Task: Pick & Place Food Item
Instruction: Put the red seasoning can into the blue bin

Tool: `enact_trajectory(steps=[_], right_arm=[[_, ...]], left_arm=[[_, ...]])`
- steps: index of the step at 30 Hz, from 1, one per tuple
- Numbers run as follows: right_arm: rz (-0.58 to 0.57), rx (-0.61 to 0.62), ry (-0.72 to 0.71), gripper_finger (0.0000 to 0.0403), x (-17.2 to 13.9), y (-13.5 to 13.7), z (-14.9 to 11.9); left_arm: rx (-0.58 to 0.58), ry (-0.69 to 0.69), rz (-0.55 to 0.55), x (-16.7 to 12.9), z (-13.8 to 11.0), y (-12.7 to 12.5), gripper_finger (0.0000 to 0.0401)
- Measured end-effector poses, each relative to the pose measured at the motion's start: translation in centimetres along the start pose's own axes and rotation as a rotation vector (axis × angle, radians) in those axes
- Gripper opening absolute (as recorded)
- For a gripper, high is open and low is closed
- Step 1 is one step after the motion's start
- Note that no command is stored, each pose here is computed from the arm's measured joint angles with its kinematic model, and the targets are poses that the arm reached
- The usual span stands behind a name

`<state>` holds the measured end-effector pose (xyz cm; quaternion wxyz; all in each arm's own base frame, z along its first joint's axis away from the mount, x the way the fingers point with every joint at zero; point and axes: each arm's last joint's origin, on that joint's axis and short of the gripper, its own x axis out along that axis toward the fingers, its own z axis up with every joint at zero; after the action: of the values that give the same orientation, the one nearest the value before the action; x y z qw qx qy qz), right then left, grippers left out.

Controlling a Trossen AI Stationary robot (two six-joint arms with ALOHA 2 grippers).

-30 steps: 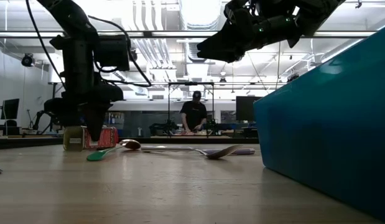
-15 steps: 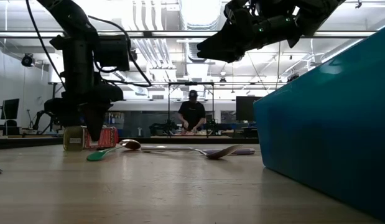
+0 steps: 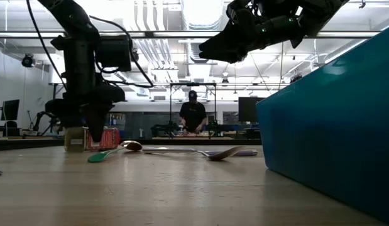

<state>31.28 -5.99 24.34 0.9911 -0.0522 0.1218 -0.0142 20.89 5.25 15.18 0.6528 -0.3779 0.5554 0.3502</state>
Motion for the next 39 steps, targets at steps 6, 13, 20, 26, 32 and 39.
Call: enact_trajectory(steps=[6,13,20,26,32,39], right_arm=[[0.0,0.0,0.0,0.0315,0.0,0.0,0.0],[0.0,0.0,-0.001,0.0315,0.0,0.0,0.0],[0.0,0.0,0.0,0.0315,0.0,0.0,0.0],[0.0,0.0,0.0,0.0315,0.0,0.0,0.0],[0.0,0.0,0.0,0.0315,0.0,0.0,0.0],[0.0,0.0,0.0,0.0315,0.0,0.0,0.0]], left_arm=[[0.008,-0.007,-0.021,-0.7,0.2,-0.7,0.0278],[0.04,-0.013,-0.07,-1.9,-0.1,-2.5,0.0278],[0.11,-0.057,-0.139,-3.8,-2.1,-5.8,0.0278],[0.133,-0.098,-0.195,-5.0,-4.8,-8.2,0.0278],[0.173,-0.178,-0.31,-5.6,-7.9,-10.6,0.0277],[0.18,-0.153,-0.404,-4.1,-11.2,-13.2,0.0277]])
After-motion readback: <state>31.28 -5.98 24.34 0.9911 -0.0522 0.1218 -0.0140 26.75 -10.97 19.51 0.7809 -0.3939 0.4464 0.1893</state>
